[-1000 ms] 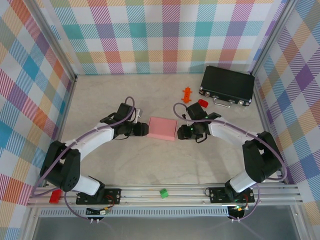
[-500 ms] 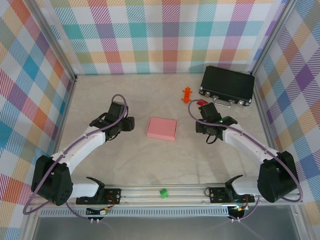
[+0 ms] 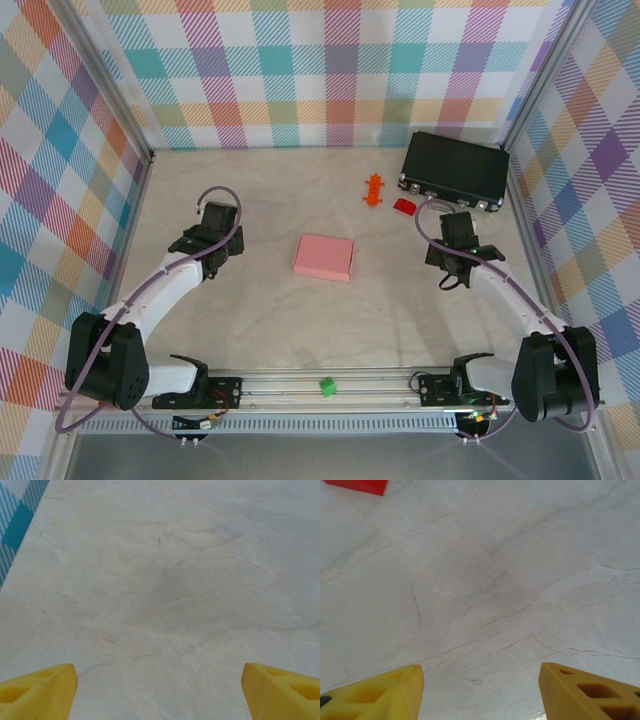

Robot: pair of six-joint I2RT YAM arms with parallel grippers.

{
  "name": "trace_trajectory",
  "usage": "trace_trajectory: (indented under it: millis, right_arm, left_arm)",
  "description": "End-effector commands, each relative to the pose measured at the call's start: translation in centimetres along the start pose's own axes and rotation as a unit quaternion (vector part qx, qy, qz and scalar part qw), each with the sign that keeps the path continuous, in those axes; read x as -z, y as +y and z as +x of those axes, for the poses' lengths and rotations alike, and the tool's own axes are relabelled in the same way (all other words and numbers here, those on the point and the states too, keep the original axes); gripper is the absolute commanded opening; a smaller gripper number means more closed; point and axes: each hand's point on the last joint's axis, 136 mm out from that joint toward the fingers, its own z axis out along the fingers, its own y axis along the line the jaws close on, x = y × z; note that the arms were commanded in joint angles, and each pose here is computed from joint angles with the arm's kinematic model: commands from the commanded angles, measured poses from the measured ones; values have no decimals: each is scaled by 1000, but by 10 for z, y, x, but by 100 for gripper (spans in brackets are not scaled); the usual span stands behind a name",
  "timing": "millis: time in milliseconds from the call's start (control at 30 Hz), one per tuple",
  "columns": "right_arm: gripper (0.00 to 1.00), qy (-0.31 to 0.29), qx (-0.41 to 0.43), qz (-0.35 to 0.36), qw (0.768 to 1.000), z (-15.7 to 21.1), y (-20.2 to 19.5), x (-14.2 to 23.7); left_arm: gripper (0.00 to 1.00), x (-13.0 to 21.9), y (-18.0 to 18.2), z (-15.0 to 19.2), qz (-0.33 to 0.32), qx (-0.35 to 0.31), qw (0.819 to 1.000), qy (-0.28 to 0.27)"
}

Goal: Fold the paper box

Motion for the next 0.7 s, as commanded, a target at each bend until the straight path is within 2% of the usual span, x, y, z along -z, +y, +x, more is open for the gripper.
trace_trajectory:
  millis: [0, 233, 400, 667]
  right_arm:
    - [64, -21, -16, -32, 999, -9, 1, -2]
    - [72, -50, -48, -70, 995, -15, -10, -12]
    - [84, -75, -71, -84, 991, -22, -19, -15]
    - [89, -140, -50, -114, 982, -33, -17, -16]
  left_arm:
    - [90, -3, 16, -6, -27, 11, 999, -25]
    - [100, -17, 26, -6, -21, 23, 998, -46]
    - [100, -28, 21, -1, 19, 40, 997, -55]
    - [100, -43, 9, 6, 68, 44, 993, -89]
